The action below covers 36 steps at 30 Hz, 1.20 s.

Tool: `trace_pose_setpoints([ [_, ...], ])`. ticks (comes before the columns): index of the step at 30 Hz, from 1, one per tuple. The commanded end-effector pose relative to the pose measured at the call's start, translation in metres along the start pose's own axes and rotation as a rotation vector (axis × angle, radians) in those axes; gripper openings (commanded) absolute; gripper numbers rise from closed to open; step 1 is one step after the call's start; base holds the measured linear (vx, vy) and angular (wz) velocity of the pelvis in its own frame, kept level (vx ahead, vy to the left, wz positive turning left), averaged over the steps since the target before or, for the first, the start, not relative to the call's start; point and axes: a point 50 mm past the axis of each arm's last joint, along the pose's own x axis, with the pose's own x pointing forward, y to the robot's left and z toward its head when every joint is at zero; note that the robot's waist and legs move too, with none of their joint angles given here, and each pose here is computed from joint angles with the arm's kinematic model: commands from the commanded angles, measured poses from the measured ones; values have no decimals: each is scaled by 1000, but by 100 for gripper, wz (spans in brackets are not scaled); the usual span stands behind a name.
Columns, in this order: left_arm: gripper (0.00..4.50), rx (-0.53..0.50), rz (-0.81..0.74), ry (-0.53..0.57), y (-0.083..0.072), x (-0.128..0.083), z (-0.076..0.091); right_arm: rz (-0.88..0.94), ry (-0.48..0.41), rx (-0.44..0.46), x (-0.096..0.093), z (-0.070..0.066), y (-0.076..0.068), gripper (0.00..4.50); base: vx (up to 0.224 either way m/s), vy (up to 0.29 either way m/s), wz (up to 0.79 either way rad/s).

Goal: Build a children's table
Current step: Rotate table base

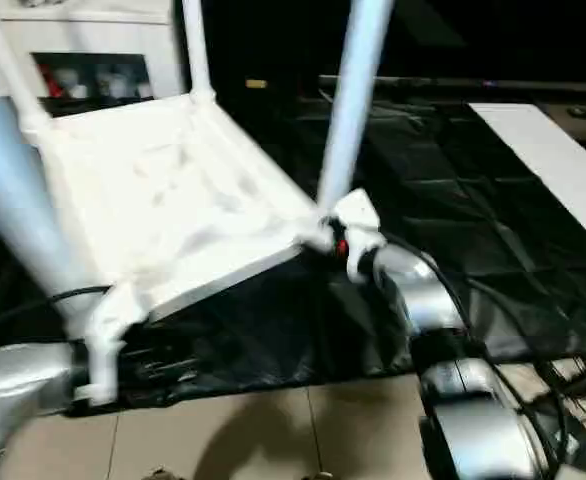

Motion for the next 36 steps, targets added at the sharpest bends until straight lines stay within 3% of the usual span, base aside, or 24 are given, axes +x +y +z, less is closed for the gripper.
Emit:
trace_pose_setpoints([
  [1,307,14,-35,-11,-4,-10,6,-80,10,3,2,-1,-7,342,0,0,0],
  [6,347,14,-60,5,-2,-28,9,-126,3,13,8,-1,-6,342,0,0,0],
  [10,379,4,-12,-13,16,-59,16,-97,-25,37,5,-1,-8,342,0,0,0],
  [13,395,-5,-1,-15,21,-68,18,-94,-25,40,2,-3,-10,342,0,0,0],
  [15,416,-2,37,-5,32,-84,20,-90,-9,26,-3,-12,-13,342,0,0,0],
  [17,428,28,84,-55,40,-84,27,-76,-5,37,-6,-16,-12,342,0,0,0],
  [20,445,67,130,-148,50,-76,37,-46,2,56,-8,-22,-8,342,0,0,0],
  [23,445,105,134,-258,57,-48,50,6,41,38,-8,-32,7,342,0,0,0],
  [27,445,109,103,-292,58,-24,56,-11,63,30,-1,-36,13,342,0,0,0],
  [31,445,116,22,-347,53,-4,65,-46,52,34,4,-30,15,342,0,0,0],
  [36,445,119,-121,-378,36,27,74,-68,37,41,13,-23,21,342,0,0,0],
])
